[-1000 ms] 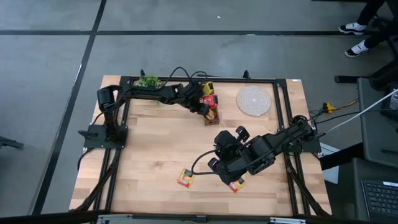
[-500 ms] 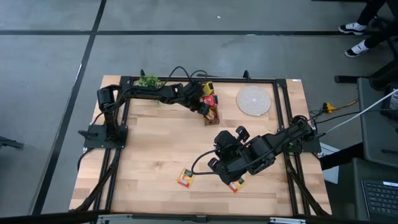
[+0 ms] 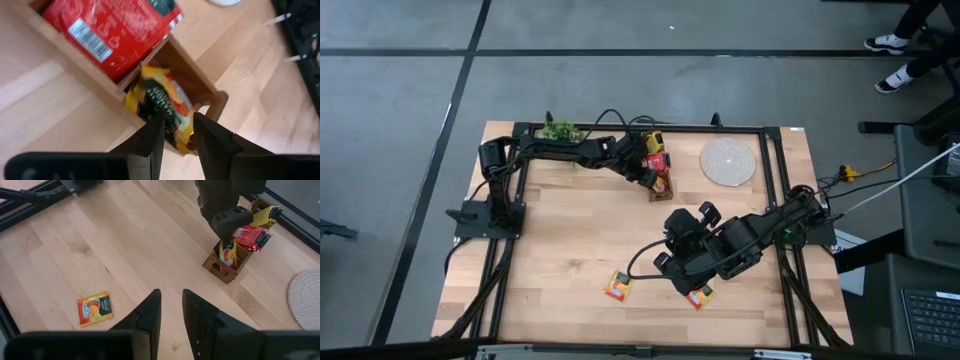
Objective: Pick & Place Tea
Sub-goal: Adjust the orange tea bags in the wooden organizer
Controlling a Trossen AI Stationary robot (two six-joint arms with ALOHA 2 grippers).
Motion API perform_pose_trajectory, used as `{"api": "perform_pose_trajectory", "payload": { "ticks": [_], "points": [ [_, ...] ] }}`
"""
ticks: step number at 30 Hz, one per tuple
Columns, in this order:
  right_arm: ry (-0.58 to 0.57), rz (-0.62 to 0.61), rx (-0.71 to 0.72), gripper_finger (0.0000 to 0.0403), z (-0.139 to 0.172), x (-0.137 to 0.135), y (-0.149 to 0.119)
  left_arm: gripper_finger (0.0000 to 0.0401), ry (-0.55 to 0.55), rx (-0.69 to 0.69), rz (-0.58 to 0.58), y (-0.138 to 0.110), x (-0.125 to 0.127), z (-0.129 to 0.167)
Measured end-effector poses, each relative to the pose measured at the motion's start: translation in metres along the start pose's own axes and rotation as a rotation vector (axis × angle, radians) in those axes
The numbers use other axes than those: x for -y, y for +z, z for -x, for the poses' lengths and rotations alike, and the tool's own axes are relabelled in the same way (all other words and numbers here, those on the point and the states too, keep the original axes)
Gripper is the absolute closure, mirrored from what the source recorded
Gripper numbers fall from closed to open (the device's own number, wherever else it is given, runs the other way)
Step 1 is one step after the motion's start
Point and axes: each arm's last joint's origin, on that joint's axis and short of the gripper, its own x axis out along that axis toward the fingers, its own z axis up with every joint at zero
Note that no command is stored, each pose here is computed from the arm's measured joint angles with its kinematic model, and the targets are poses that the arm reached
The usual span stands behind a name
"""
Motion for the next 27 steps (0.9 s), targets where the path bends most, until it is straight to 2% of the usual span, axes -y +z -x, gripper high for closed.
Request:
{"api": "perform_pose_trajectory", "payload": {
  "ticks": [10,18,21,25,27],
  "points": [
    [0.000,0.000,0.000,0.0321,0.000,0.000,0.000,0.0301,-0.020,0.007,-0.005,0.000,0.003,0.000],
    [0.000,0.000,-0.001,0.0321,0.000,0.000,0.000,0.0305,-0.037,-0.068,0.034,-0.008,-0.003,-0.021],
    [0.003,0.000,-0.006,0.0321,0.000,0.000,0.000,0.0330,-0.034,-0.070,0.026,-0.011,0.000,-0.022],
    [0.003,0.000,-0.006,0.0321,0.000,0.000,0.000,0.0389,-0.031,-0.068,-0.003,-0.012,0.001,-0.022],
    [0.002,0.000,-0.006,0.0321,0.000,0.000,0.000,0.0395,-0.035,-0.069,-0.002,-0.011,0.002,-0.021]
  ]
}}
